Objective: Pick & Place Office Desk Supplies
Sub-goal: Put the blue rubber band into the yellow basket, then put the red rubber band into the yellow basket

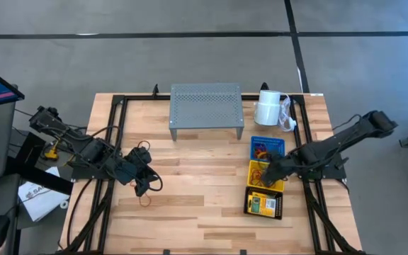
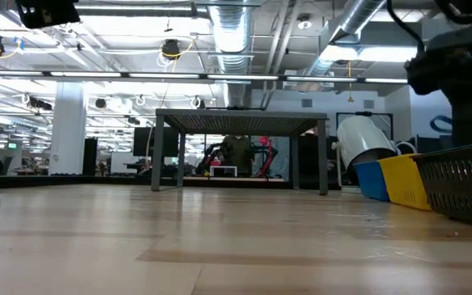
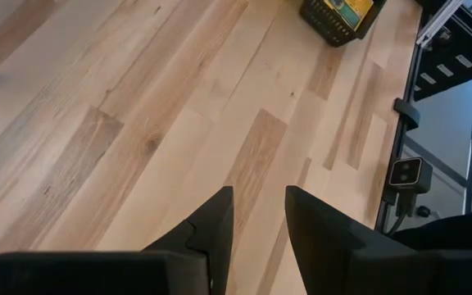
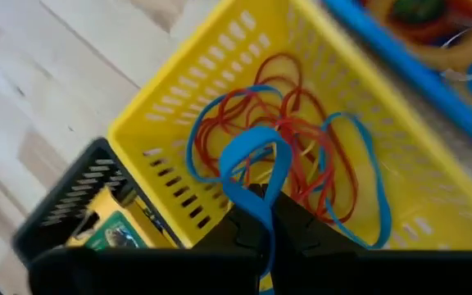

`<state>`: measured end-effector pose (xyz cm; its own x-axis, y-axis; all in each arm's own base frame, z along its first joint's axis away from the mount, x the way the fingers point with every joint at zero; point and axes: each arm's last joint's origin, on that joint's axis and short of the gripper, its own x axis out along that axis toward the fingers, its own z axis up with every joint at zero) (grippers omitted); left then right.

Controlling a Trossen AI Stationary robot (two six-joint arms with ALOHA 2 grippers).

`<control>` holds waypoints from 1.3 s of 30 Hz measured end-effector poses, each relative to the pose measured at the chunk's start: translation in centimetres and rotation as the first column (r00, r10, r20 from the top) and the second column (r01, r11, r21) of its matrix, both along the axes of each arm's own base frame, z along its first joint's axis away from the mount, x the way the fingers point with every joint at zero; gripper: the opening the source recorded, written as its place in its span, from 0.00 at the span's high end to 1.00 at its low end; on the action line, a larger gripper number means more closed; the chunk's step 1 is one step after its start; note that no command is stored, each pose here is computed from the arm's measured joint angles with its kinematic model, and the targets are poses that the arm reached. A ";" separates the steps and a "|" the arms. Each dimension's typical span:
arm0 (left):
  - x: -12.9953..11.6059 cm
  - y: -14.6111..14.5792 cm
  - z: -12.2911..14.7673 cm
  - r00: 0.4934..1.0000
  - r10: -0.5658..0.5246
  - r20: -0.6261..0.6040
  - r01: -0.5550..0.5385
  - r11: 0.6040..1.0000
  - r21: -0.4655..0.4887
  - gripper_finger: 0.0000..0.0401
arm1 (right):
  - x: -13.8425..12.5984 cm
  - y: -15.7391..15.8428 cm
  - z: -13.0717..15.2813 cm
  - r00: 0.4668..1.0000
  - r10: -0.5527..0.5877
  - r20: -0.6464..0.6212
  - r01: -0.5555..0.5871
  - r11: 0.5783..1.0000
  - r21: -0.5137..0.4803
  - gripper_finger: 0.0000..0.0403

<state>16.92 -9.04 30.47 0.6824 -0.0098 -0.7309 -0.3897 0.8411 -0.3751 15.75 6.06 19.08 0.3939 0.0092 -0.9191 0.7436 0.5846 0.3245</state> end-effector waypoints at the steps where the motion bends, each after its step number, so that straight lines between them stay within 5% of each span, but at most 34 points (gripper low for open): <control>1: 0.0 0.0 0.0 1.000 0.000 0.000 0.000 1.000 0.000 0.74 | 0.2 0.1 -0.3 1.000 0.010 -0.013 -0.010 1.000 0.005 1.00; 14: -0.1 0.1 -0.1 1.000 0.020 -0.014 -0.020 1.000 -0.011 0.74 | 1.1 0.3 -1.7 0.996 0.029 -0.088 -0.031 0.999 -0.020 0.98; 30: -0.3 0.0 -0.3 0.999 0.001 -0.047 -0.001 1.000 -0.015 0.74 | 1.6 -1.1 -1.7 0.991 0.089 -0.103 -0.090 0.996 -0.002 0.42; 39: -0.8 0.2 -1.0 0.984 0.073 -0.161 -0.085 0.994 -0.069 0.74 | 1.3 -1.8 -1.8 0.986 0.047 -0.160 -0.050 0.999 -0.010 0.38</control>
